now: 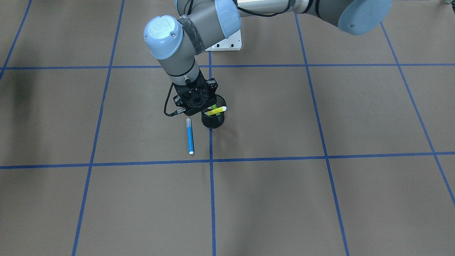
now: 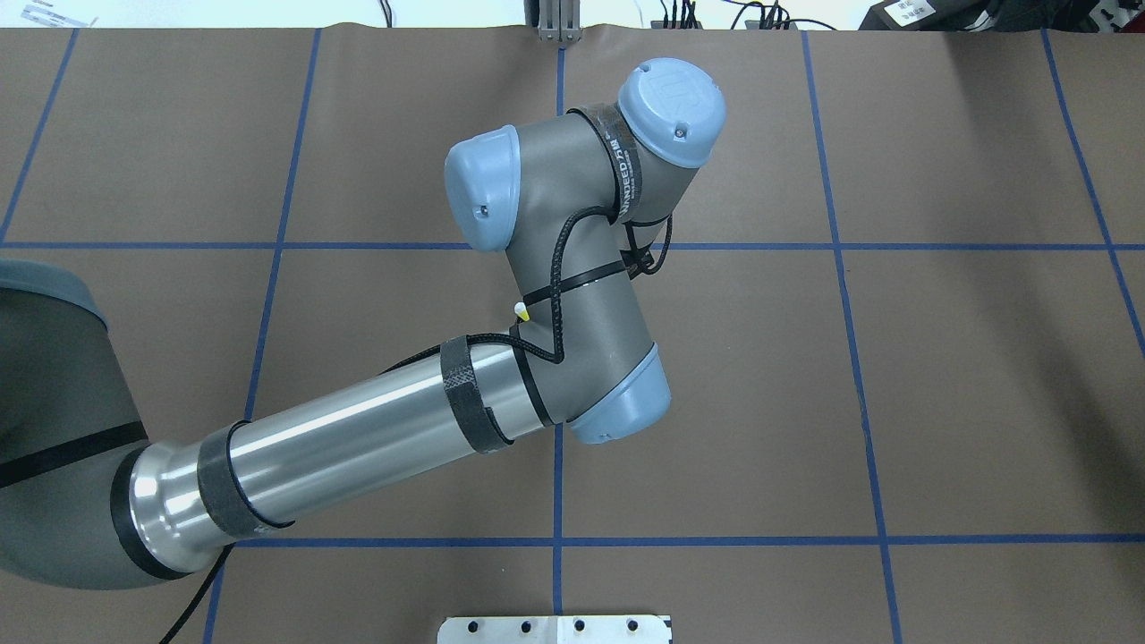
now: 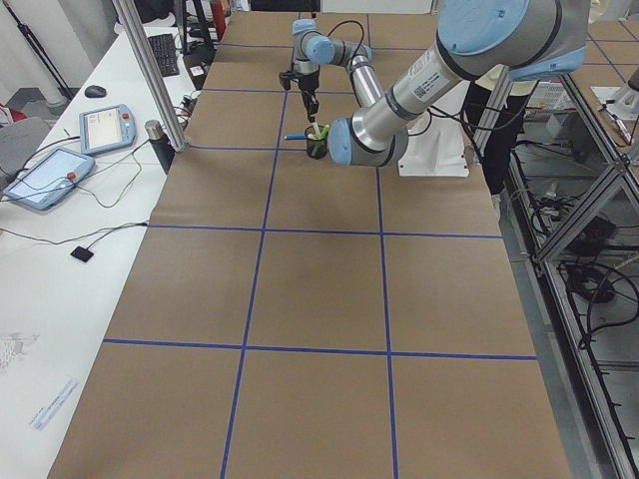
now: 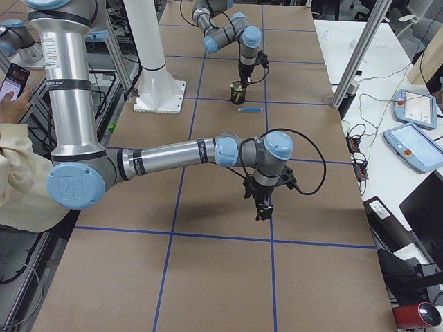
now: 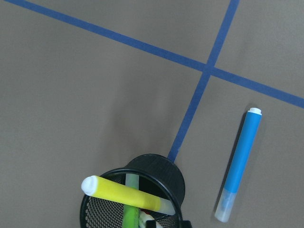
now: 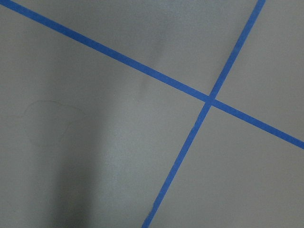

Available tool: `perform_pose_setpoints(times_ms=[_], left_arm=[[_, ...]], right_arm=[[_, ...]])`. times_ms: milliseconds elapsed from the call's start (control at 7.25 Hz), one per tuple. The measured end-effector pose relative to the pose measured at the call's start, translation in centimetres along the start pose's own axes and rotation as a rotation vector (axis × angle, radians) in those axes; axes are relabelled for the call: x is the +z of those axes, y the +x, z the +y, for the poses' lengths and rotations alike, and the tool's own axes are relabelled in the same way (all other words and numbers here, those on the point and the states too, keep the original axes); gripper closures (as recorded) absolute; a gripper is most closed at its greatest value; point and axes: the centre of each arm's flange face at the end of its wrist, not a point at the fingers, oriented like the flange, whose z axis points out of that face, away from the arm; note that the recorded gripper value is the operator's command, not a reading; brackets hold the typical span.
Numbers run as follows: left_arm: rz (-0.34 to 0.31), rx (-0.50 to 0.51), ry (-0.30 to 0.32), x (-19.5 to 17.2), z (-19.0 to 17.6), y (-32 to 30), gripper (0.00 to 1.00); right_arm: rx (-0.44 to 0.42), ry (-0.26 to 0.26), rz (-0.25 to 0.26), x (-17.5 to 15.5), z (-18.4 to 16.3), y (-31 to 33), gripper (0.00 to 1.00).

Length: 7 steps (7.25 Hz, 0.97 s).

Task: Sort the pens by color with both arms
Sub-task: 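Lower the left gripper and grasp the red-capped white marker, then lift the red-capped marker out of the cup with the left gripper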

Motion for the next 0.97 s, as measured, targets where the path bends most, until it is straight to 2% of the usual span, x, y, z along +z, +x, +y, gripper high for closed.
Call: perform_pose_setpoints(times_ms=[414, 966], left_arm=[[-0.006, 0.062, 0.009, -3.6, -0.3, -1.7, 1.00], [0.037, 0.045, 0.026, -9.5, -4.2, -3.1, 1.00]], right_arm=[[0.001, 0.002, -0.006, -0.1, -0.1, -0.1, 0.01], [0.001, 0.004, -0.013, -0.1, -0.1, -0.2, 0.01]])
